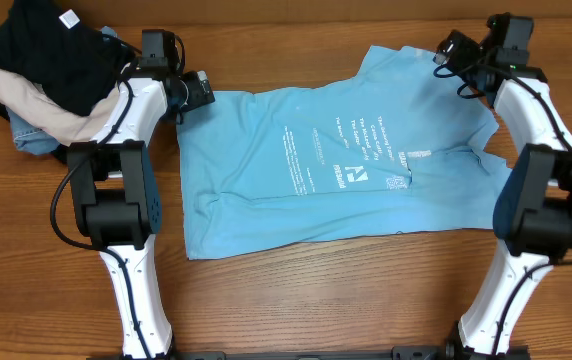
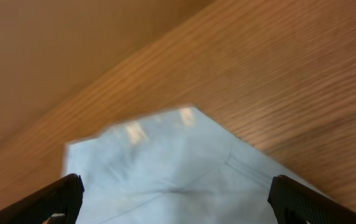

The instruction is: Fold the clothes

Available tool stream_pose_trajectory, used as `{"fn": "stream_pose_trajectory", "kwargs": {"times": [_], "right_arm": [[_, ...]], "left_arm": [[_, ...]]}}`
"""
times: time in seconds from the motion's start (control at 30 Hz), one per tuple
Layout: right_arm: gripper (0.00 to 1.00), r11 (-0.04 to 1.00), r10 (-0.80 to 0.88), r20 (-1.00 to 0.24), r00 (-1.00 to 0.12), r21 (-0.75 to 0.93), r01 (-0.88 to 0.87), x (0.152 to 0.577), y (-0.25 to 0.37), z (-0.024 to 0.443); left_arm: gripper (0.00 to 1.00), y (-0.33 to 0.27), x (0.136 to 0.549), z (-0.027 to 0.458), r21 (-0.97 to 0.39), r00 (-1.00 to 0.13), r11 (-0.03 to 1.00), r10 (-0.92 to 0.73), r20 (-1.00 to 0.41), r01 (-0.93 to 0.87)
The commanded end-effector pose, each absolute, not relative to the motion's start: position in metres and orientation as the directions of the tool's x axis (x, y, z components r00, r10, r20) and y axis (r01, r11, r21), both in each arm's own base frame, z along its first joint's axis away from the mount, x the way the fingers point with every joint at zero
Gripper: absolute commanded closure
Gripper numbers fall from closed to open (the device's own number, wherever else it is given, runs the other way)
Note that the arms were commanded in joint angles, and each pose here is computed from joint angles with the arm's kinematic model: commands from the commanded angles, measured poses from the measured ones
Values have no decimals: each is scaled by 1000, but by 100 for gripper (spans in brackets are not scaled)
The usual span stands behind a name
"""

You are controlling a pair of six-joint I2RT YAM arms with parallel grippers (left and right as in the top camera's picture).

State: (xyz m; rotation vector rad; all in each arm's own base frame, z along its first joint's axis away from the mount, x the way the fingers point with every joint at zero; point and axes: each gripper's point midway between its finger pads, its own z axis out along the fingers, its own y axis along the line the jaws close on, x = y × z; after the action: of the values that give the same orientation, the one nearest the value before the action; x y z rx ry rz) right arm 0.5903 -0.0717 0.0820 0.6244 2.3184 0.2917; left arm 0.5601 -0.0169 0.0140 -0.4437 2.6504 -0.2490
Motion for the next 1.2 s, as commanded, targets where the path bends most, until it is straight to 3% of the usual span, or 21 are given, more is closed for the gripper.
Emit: {"fn": "stream_pose_trajectory", "kwargs": {"times": [0.0,0.37,0.67,0.7,0.73,0.8,0.87,1.0,1.17], "right_arm": [[0,863,504,-550,-666,349,365,600,-71,57],[0,928,373,-620,-690,231,293,612,-73,33],[1,928,373,-576,-728,221,301,607,-69,-5],[8,927,373,-578,-725,217,305,607,-70,-4],[26,927,373,-584,-721,203,315,608,-74,-4],[9,924,365,-610,-703,144,355,609,-86,-1],[1,952,261,-648,-716,51,301,615,-95,11],[0,957,166,-678,-717,-65,282,622,-109,30],[0,972,88,-632,-770,-114,205,615,-100,22]], "left_arm": [[18,-27,544,-18,-239,-895,935,-328,-304,-261],[19,-67,520,-24,-241,-941,948,-262,-215,-209],[20,-82,508,-28,-214,-958,959,-225,-180,-185],[21,-82,507,-28,-213,-958,959,-225,-178,-186],[22,-82,506,-28,-212,-959,959,-225,-173,-187],[21,-81,504,-29,-209,-960,960,-224,-166,-188],[21,-81,502,-30,-206,-962,960,-224,-158,-190],[20,-81,502,-30,-206,-962,960,-224,-158,-190],[20,-82,504,-29,-211,-960,959,-225,-168,-188]]}}
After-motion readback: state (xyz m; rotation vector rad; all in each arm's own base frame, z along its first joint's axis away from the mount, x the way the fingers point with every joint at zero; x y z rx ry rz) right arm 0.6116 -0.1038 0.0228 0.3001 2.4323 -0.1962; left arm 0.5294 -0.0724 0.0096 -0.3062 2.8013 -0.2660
